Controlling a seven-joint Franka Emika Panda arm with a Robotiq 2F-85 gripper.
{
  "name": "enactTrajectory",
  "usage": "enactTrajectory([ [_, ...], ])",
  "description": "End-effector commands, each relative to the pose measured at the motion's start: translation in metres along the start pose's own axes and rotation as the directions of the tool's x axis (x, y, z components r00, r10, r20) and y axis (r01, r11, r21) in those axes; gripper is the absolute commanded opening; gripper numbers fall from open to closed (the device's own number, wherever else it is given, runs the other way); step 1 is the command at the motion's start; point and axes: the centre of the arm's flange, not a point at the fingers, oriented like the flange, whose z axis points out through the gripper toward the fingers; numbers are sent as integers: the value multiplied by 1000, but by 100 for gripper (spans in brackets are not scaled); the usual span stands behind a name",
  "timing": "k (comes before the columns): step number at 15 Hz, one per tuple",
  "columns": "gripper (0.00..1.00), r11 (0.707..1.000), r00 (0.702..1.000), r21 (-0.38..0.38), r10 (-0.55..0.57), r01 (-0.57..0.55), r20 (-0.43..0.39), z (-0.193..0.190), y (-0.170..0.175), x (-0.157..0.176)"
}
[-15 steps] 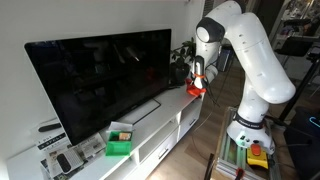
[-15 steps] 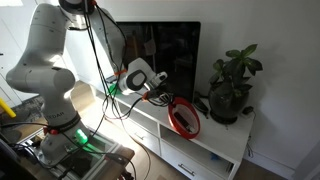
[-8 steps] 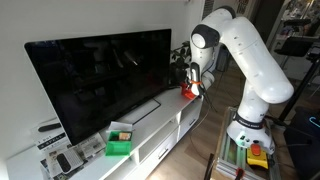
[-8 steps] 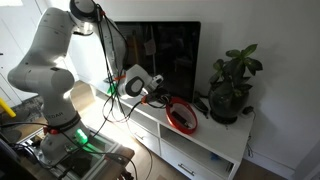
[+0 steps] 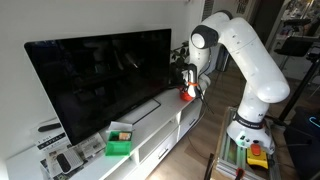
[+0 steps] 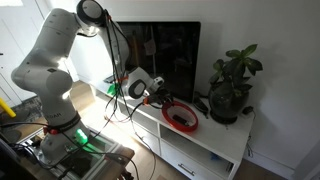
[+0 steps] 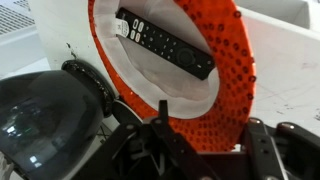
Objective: Put the orange hat on top of the tv stand and take the remote control out of it
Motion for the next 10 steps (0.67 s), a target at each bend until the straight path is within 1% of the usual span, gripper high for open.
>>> enactTrajectory([
  [1,90,1000,1000,27,15,-14,-17,18,13,5],
  [2,96,998,999,47,34,-32,-26,22,17,7],
  [3,99,997,998,62,54,-51,-43,24,20,9],
  [5,100,988,993,112,110,-103,-51,24,28,12],
  [8,100,965,982,205,181,-166,-54,22,40,15],
  [9,100,951,979,252,195,-177,-50,20,42,16],
  [10,100,937,981,310,186,-160,-56,15,43,15],
])
